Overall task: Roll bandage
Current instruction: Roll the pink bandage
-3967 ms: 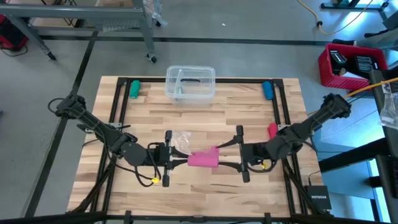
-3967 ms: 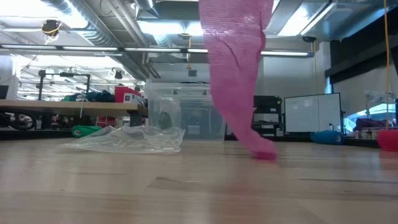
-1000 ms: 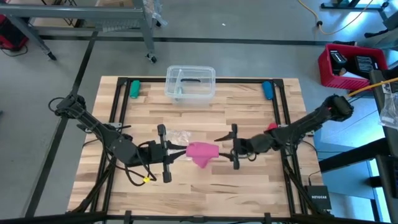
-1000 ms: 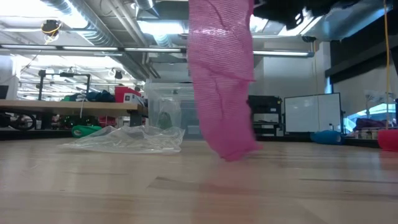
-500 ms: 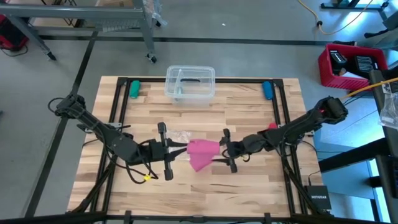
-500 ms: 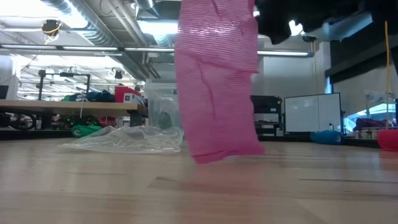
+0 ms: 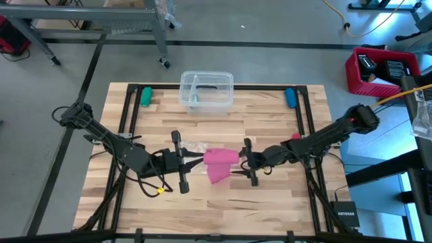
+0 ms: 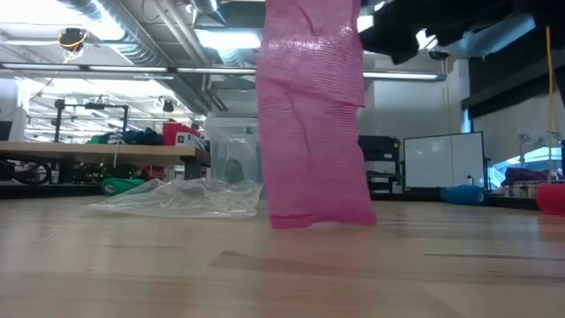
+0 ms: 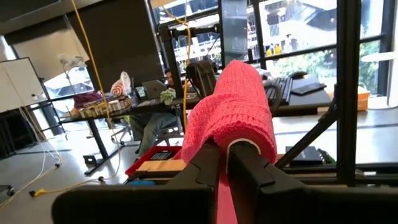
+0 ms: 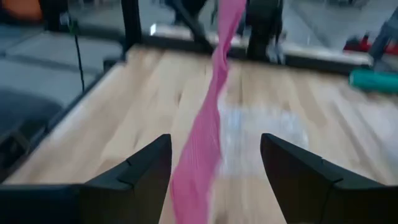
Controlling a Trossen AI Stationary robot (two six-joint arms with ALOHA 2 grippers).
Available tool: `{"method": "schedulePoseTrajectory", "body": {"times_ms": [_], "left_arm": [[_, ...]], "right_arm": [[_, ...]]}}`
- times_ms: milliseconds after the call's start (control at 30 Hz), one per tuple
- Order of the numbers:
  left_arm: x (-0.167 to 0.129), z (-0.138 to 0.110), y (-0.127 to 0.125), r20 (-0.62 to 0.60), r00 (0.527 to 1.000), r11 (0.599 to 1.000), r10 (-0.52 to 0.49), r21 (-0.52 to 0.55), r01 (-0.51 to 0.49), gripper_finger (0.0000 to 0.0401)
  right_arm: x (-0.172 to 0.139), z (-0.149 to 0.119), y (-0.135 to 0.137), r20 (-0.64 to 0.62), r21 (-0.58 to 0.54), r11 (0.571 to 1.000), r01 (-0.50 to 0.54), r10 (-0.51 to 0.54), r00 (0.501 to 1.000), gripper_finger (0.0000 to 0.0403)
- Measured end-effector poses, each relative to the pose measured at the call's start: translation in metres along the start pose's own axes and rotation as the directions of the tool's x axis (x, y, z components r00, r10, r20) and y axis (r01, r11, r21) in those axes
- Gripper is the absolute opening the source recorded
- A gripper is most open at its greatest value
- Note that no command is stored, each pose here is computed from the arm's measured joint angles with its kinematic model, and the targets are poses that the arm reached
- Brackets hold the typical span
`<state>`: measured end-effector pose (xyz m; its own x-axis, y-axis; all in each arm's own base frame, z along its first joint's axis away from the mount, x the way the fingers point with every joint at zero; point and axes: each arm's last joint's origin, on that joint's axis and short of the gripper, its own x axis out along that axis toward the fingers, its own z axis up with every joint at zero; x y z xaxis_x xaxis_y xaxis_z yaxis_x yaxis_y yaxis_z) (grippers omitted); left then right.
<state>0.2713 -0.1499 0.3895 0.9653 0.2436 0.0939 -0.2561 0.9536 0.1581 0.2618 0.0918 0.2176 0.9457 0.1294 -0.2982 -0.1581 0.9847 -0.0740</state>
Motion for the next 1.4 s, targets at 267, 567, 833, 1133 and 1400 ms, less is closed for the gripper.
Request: {"method": "schedulePoseTrajectory", "body": {"times_ms": [267,567,833,1133,1400], "left_arm": [[0.002,0.002,0.003,0.019,1.0,1.0,0.016,-0.006,-0.016,0.0012],[0.002,0.002,0.003,0.018,1.0,1.0,0.017,-0.007,-0.017,0.0013],[0.0,0.003,0.001,0.019,1.0,1.0,0.007,-0.031,-0.006,0.0013],[-0.028,0.027,0.01,0.079,0.996,0.996,-0.043,-0.078,0.05,0.0013],[-0.04,0.044,0.034,0.104,0.993,0.998,0.063,-0.016,-0.062,0.0013]], "right_arm": [[0.029,-0.006,0.006,0.212,0.027,1.0,0.009,-0.014,0.977,0.0248],[0.046,-0.013,0.004,0.209,0.075,0.997,0.008,-0.024,0.978,0.0248],[0.047,-0.01,0.003,0.198,-0.041,0.996,0.073,-0.064,0.978,0.009],[0.038,-0.01,0.011,0.118,-0.134,0.987,0.085,-0.069,0.991,0.0006],[0.027,-0.004,0.027,0.12,-0.163,0.986,0.035,-0.015,0.993,0.0006]]}}
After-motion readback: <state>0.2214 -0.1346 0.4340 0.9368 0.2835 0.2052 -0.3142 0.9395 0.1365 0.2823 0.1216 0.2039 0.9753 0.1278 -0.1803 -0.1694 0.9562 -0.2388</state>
